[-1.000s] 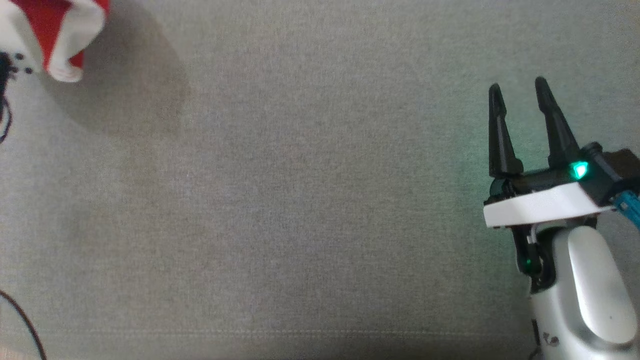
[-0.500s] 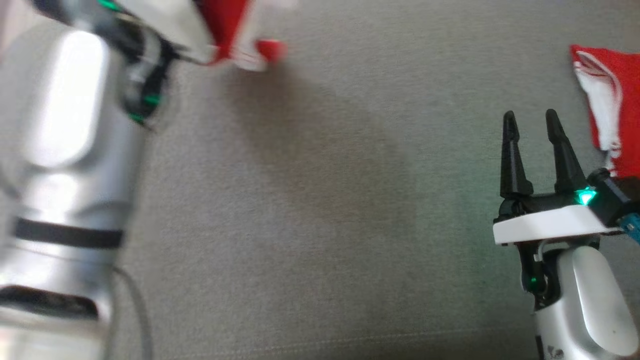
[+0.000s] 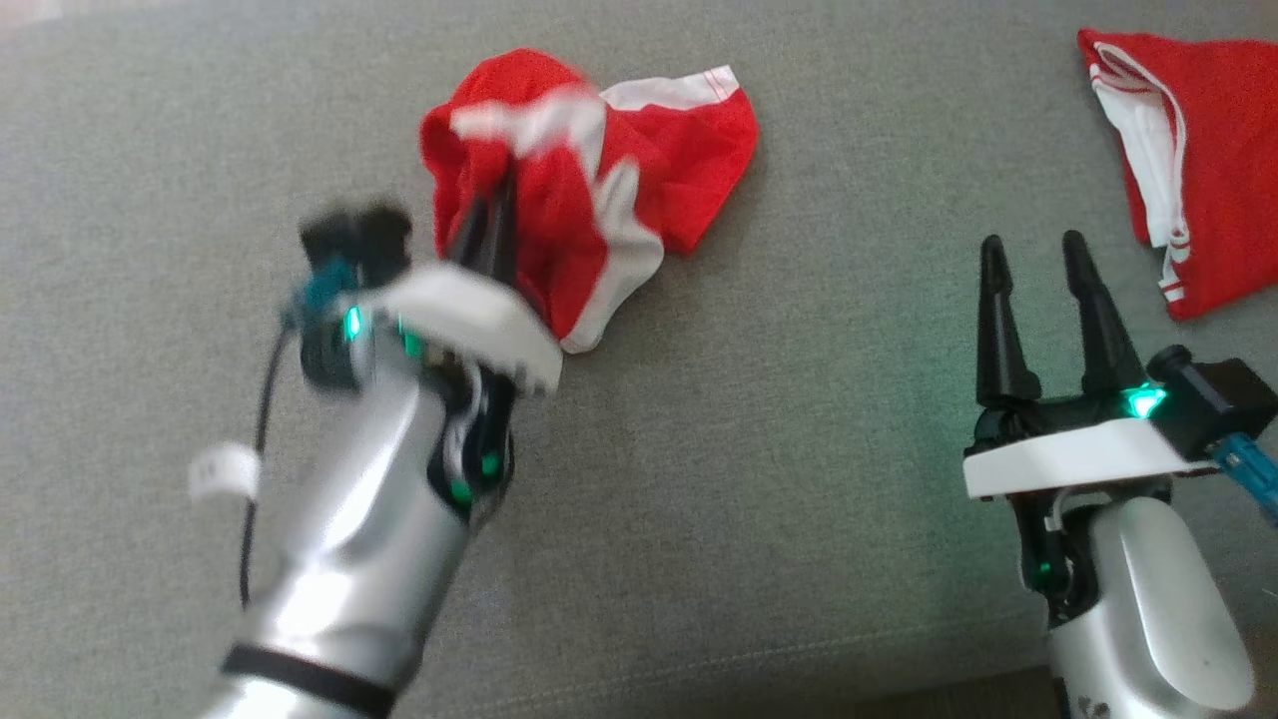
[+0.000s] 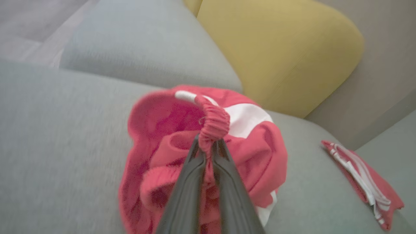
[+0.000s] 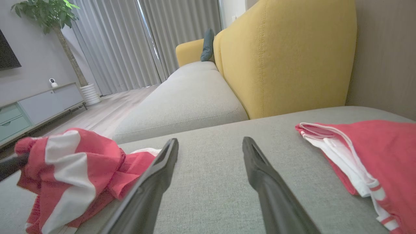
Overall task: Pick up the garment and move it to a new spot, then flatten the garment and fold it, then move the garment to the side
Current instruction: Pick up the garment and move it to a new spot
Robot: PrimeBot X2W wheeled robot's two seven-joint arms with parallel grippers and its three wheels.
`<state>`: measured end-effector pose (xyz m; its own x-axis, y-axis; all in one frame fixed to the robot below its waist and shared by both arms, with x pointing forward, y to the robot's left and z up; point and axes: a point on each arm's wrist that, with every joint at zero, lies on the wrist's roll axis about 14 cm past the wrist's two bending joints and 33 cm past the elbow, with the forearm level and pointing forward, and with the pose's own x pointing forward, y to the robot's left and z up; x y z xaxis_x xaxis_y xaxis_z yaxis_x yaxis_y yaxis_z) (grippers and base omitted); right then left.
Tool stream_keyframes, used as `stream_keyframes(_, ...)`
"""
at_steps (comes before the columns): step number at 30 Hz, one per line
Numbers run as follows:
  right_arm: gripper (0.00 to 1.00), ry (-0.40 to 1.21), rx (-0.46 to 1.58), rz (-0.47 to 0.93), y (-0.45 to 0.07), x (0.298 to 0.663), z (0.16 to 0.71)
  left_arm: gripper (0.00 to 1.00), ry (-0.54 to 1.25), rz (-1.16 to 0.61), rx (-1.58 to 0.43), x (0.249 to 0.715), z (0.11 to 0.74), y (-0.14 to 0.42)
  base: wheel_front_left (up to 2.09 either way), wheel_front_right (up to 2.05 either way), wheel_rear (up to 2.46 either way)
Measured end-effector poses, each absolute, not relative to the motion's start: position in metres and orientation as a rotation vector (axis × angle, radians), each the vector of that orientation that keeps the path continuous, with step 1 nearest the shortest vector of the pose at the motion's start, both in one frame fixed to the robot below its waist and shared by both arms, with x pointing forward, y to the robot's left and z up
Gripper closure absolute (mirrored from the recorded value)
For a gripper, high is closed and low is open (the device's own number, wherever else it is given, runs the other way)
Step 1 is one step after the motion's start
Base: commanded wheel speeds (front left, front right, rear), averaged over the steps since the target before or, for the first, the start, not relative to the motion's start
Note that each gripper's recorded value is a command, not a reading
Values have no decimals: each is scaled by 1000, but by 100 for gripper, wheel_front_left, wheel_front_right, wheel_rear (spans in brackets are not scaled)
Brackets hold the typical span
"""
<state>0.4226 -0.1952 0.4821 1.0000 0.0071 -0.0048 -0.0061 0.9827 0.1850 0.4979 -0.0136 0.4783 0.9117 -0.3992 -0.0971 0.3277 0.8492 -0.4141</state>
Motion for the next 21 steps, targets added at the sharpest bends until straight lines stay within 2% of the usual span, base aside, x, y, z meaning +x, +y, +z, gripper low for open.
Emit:
stream_keyframes(4,0,35,187,13,-192,424,471,100,320,-312,-429,477,424,-3,0,0,0)
stream_keyframes(7,0,47,190,26,-187,426,467,100,346,-274,-442,474,412,6,0,0,0)
stream_keyframes(8,0,49,191,30,-186,427,466,93,342,-266,-447,474,413,8,0,0,0)
stream_keyframes(10,0,46,192,38,-183,428,467,73,334,-258,-459,474,415,12,0,0,0)
stream_keyframes(12,0,41,194,47,-180,428,469,47,313,-252,-471,475,422,17,0,0,0)
stream_keyframes(13,0,37,195,52,-178,429,470,5,296,-248,-481,476,428,19,0,0,0)
stream_keyframes(14,0,37,195,52,-178,429,470,0,296,-248,-481,476,428,19,0,0,0)
stream_keyframes(21,0,4,193,82,-168,428,485,0,200,-262,-485,461,455,32,0,0,0)
